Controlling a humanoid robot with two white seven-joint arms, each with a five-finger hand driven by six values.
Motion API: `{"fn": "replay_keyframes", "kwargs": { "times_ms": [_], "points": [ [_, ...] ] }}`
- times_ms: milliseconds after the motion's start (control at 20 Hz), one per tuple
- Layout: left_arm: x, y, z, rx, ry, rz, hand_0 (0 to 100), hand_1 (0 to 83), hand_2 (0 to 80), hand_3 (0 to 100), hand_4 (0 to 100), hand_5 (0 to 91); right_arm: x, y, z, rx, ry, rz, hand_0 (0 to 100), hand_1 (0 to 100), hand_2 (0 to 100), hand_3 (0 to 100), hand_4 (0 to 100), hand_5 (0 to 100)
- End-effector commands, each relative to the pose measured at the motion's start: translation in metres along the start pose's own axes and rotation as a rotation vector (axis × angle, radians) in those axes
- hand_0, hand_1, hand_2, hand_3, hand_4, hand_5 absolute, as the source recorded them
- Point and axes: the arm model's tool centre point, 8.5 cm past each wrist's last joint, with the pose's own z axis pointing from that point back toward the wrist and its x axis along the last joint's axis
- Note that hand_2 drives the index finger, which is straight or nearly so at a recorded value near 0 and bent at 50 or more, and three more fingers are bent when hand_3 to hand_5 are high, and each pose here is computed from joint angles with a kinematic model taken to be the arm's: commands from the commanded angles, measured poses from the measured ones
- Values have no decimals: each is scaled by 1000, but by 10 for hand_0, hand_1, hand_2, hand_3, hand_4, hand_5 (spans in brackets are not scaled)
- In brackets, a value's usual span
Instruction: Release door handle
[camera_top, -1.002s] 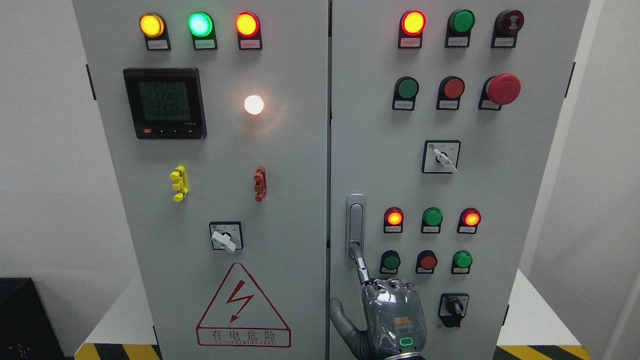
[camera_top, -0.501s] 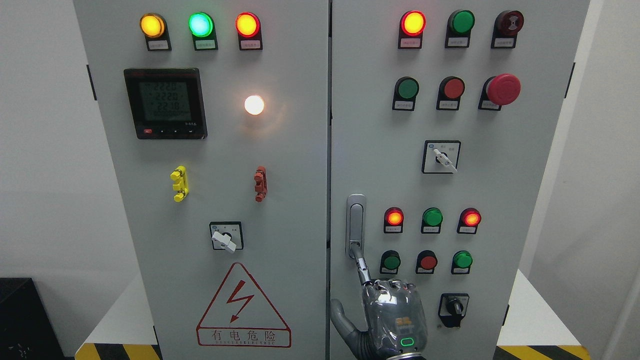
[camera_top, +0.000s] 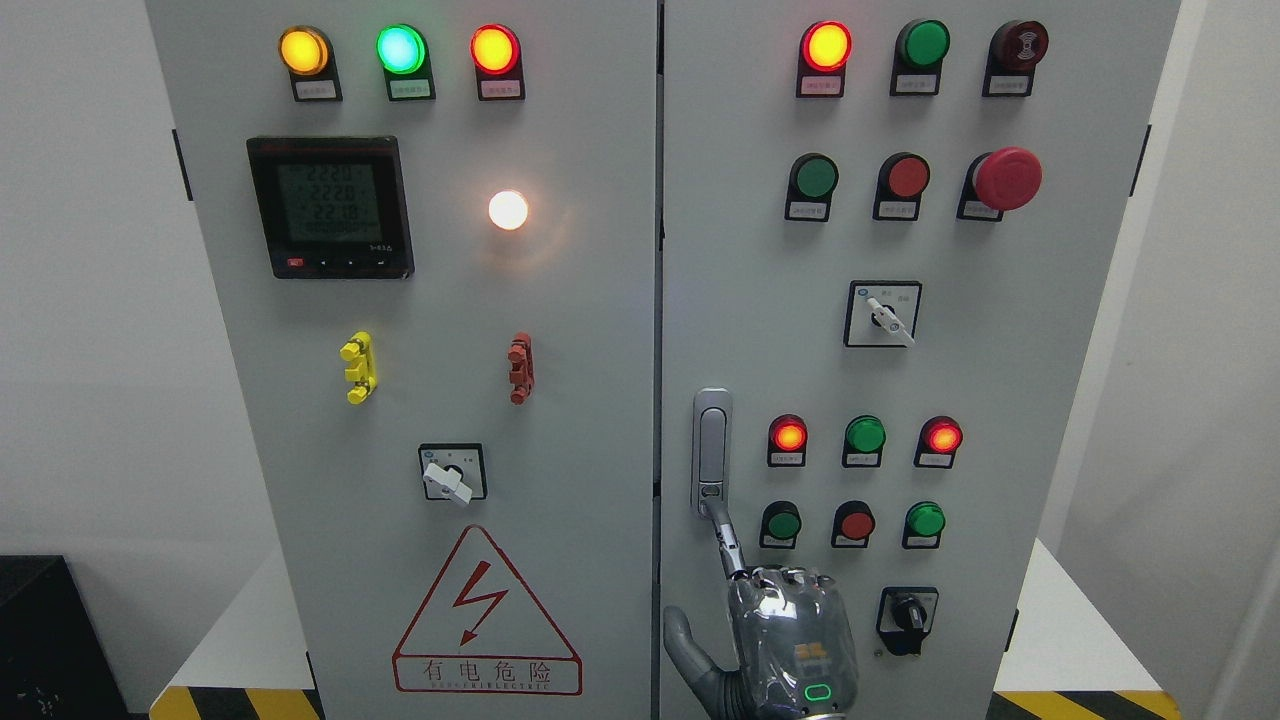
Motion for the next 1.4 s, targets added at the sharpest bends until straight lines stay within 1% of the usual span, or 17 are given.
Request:
{"fn": "replay_keyframes", "kwargs": {
  "times_ms": [0, 852, 1353],
  "points": [
    [7, -1, -1, -3, -18, -22, 0, 0, 22, 91, 13, 0, -2, 9, 2, 27, 4, 4, 420, 276, 20, 1000, 985, 952],
    [7, -1, -1, -3, -18, -22, 0, 0, 22, 94, 13, 0, -1, 10, 5, 30, 3, 0, 415, 278, 22, 1000, 985, 951],
    [7, -1, -1, -3, -18, -22, 0, 0, 22, 90, 12, 0, 2, -4, 3, -12, -5, -7, 413, 279, 37, 1000, 985, 951]
  ]
}}
